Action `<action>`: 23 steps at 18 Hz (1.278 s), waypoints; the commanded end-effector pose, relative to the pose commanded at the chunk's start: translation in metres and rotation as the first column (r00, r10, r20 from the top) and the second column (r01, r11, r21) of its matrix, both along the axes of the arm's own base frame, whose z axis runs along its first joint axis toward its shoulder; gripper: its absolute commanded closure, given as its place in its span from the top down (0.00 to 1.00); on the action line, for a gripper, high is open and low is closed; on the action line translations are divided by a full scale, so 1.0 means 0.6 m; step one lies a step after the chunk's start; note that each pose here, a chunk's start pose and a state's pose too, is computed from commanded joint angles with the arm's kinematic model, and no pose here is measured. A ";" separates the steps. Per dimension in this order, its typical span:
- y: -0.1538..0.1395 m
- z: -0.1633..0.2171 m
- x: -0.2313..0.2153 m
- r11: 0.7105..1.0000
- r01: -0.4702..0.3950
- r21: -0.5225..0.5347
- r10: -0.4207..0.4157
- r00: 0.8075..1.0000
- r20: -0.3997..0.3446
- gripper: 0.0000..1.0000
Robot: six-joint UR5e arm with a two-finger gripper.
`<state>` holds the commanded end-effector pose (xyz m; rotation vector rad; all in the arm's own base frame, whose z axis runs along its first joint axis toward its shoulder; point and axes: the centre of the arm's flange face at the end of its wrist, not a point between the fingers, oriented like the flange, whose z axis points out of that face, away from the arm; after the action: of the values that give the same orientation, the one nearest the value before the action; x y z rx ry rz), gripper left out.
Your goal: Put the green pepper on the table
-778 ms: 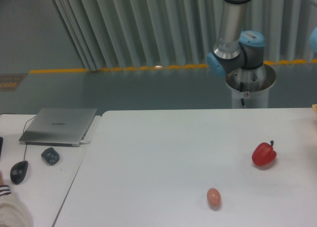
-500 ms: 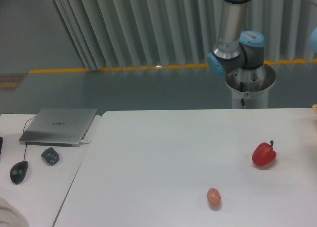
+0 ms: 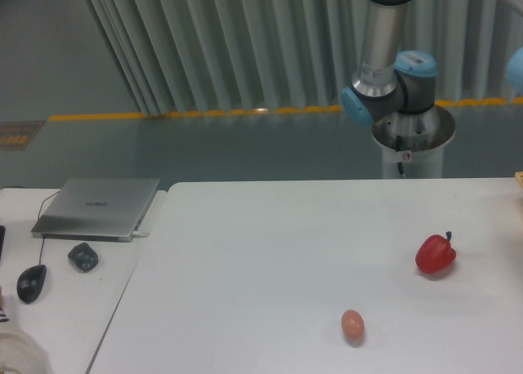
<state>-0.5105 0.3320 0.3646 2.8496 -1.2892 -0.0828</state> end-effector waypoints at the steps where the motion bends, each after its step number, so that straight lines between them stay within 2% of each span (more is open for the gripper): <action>1: -0.003 0.003 -0.004 1.000 -0.003 0.002 0.003 1.000 -0.004 1.00; 3: -0.014 0.001 -0.010 1.000 -0.016 -0.007 0.016 1.000 -0.003 1.00; 7: -0.080 0.010 -0.052 0.999 -0.048 -0.003 0.048 0.999 -0.013 1.00; 12: -0.066 -0.017 -0.072 1.000 0.000 -0.004 0.000 0.999 -0.043 1.00; 15: -0.035 -0.019 -0.086 0.996 0.087 -0.007 -0.087 0.995 -0.057 1.00; 20: 0.005 -0.008 -0.108 0.993 0.115 0.006 -0.114 0.988 -0.101 1.00; 23: 0.014 -0.035 -0.115 0.992 0.124 0.007 -0.123 0.986 -0.110 1.00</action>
<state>-0.5794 0.3406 0.3436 2.7307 -1.4463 -0.2472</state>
